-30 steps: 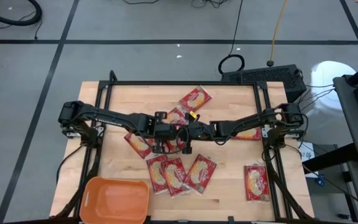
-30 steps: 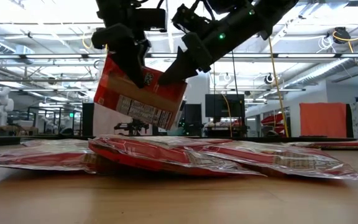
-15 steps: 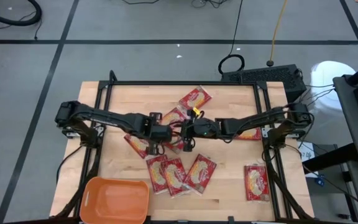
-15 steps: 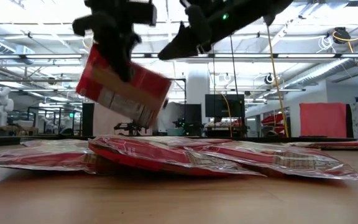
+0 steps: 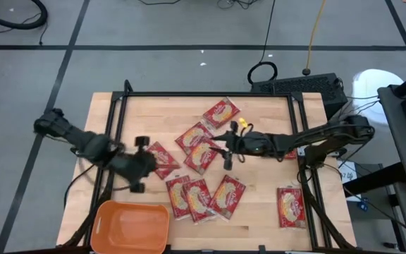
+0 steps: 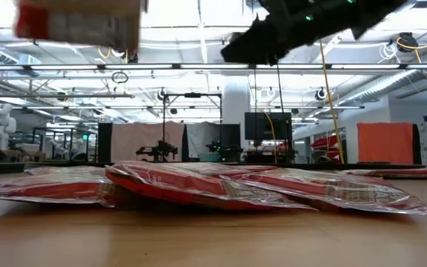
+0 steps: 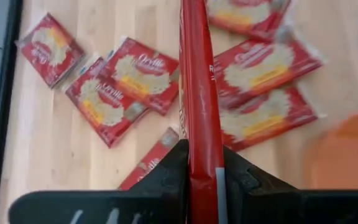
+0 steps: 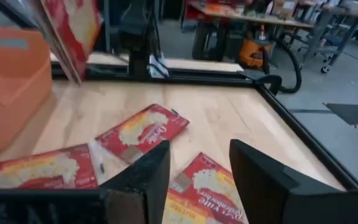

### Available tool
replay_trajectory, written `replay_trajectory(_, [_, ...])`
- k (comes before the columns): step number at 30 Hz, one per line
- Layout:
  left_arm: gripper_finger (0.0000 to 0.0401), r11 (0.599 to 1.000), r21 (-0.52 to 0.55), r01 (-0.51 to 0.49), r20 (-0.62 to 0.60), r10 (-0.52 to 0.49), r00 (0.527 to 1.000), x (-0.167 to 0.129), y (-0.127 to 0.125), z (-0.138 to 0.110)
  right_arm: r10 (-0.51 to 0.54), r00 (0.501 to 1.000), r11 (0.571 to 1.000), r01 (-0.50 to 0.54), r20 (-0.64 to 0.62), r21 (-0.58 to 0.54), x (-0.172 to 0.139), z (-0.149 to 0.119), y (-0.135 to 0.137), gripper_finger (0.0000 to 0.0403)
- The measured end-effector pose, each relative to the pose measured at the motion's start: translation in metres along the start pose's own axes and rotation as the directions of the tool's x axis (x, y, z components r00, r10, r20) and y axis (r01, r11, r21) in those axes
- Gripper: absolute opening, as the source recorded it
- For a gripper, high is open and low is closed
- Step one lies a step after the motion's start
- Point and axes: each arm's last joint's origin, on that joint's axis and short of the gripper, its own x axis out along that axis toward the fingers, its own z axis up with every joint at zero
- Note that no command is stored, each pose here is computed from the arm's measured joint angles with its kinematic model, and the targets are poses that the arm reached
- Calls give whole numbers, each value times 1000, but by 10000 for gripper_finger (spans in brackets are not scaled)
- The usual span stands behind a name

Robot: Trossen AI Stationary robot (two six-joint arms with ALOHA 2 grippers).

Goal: Sort popcorn bags into baskets
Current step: Put the popcorn bag into the orange bin

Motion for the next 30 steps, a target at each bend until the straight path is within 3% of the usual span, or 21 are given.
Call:
replay_trajectory(7, [40,998,9,57,86,-57,995,-26,-47,-21,38,999,998,-40,35,55,-10,-14,10,158])
replay_trajectory(12, [48,999,21,31,105,-33,994,-30,-75,-35,86,996,992,-89,38,84,-14,-15,24,157])
replay_trajectory(21, [46,990,140,24,94,-37,995,-26,-130,-62,129,987,979,-141,92,149,-25,-9,52,157])
replay_trajectory(30, [48,982,188,23,68,-36,997,-20,-159,-80,96,990,978,-112,99,177,-35,-9,69,157])
